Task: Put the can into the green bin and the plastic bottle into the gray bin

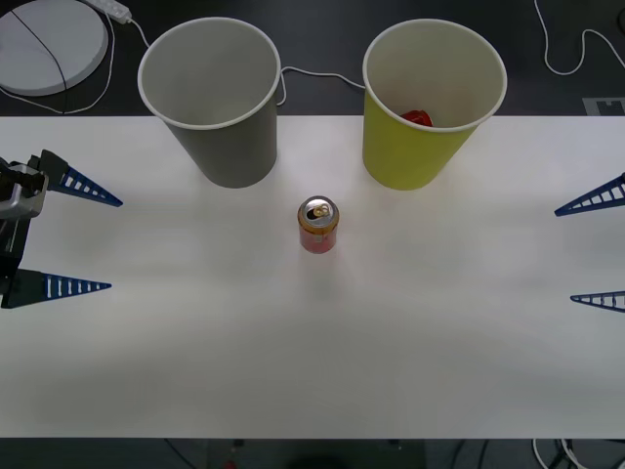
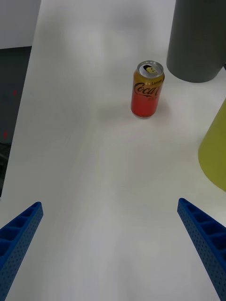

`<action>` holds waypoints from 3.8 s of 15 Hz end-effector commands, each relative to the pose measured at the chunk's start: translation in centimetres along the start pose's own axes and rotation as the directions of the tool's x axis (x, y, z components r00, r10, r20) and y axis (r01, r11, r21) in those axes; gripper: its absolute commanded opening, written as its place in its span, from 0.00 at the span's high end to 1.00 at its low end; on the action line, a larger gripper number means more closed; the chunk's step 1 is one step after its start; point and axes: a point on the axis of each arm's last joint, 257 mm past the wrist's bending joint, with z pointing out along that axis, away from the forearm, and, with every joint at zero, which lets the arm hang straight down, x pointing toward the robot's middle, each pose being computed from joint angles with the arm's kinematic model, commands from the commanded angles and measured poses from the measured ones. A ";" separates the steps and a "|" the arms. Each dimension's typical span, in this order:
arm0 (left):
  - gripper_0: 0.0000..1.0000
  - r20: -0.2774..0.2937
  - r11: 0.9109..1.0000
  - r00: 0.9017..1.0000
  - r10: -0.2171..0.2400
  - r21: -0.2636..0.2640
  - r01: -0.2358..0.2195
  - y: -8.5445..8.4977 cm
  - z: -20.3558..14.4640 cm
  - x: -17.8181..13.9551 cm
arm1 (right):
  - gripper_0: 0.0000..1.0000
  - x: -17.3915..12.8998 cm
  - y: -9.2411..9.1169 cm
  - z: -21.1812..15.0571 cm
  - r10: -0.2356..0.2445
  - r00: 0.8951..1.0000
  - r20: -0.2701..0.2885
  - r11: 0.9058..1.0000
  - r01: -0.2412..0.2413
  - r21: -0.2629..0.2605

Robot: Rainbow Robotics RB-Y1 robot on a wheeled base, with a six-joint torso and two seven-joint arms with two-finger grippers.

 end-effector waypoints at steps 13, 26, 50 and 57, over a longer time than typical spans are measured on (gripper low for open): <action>0.00 0.000 1.000 1.000 0.000 0.000 0.000 0.0 0.0 0.0 | 0.00 0.3 0.1 5.0 0.082 0.994 0.072 0.996 -0.085 0.033; 0.00 0.000 1.000 1.000 0.000 0.000 0.000 0.0 0.0 0.0 | 0.00 -0.8 1.5 16.1 0.271 0.940 0.206 0.917 -0.317 0.242; 0.00 0.000 1.000 1.000 0.000 0.000 0.000 0.0 0.0 0.0 | 0.00 -5.4 -1.9 28.4 0.397 0.811 0.430 0.658 -0.578 0.483; 0.00 0.000 1.000 1.000 0.000 0.000 0.000 0.0 0.0 0.0 | 0.00 -5.7 -3.8 30.8 0.344 0.765 0.545 0.618 -0.621 0.482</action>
